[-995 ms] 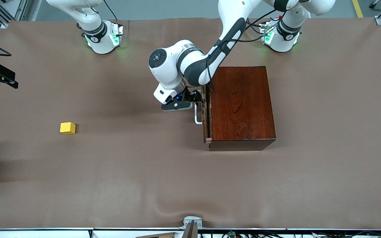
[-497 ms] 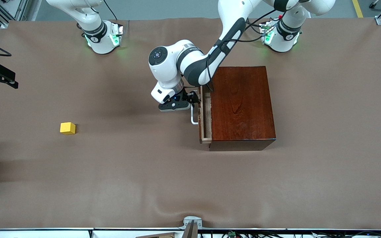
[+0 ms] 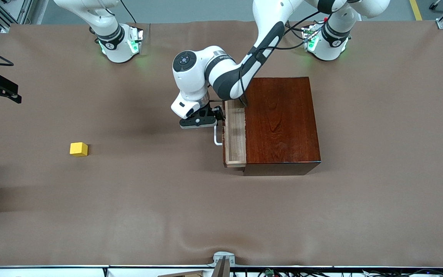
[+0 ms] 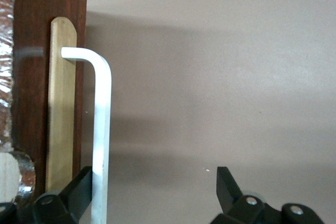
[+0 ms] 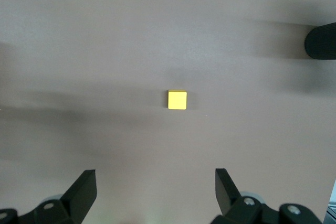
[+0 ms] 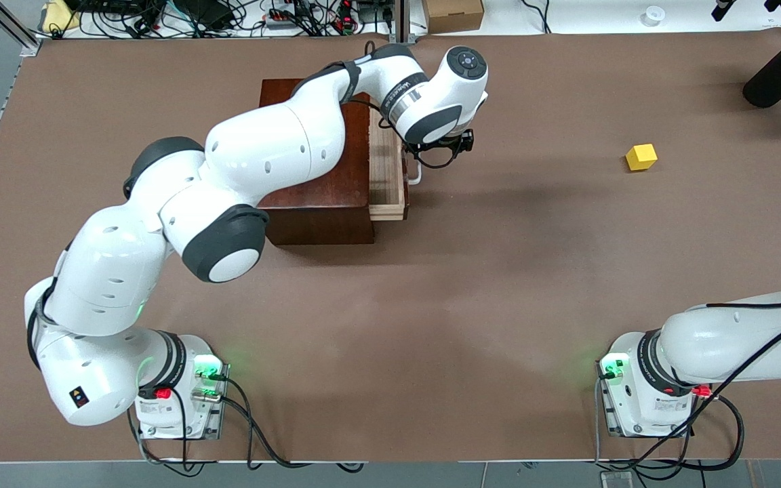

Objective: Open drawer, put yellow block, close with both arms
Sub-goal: 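Pull the drawer open by its handle with the left gripper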

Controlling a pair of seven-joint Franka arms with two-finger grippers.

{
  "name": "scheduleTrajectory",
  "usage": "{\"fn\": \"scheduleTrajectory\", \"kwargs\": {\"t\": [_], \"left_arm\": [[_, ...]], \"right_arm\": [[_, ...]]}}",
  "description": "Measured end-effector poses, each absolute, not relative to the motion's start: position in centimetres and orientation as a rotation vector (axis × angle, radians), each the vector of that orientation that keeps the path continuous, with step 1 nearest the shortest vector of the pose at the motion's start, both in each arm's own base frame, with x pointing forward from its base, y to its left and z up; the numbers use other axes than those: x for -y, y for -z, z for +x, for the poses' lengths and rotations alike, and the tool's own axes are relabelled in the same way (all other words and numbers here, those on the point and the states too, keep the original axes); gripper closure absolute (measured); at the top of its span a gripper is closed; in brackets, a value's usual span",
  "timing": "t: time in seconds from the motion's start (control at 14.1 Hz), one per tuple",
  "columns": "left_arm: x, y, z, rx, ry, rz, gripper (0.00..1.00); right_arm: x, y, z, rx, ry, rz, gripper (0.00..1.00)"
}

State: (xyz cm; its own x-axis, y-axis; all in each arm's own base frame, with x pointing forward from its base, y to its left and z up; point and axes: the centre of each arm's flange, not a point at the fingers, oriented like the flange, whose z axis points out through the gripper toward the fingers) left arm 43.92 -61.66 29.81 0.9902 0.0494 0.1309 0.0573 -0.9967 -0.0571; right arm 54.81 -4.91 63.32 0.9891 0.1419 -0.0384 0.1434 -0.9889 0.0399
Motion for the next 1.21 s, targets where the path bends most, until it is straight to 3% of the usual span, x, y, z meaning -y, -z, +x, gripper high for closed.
{"fn": "scheduleTrajectory", "kwargs": {"t": [1.21], "left_arm": [[64.4, -30.8, 42.5, 0.119, 0.248, -3.219, 0.00]], "right_arm": [[5.3, -61.3, 56.2, -0.214, 0.083, 3.089, 0.00]]}}
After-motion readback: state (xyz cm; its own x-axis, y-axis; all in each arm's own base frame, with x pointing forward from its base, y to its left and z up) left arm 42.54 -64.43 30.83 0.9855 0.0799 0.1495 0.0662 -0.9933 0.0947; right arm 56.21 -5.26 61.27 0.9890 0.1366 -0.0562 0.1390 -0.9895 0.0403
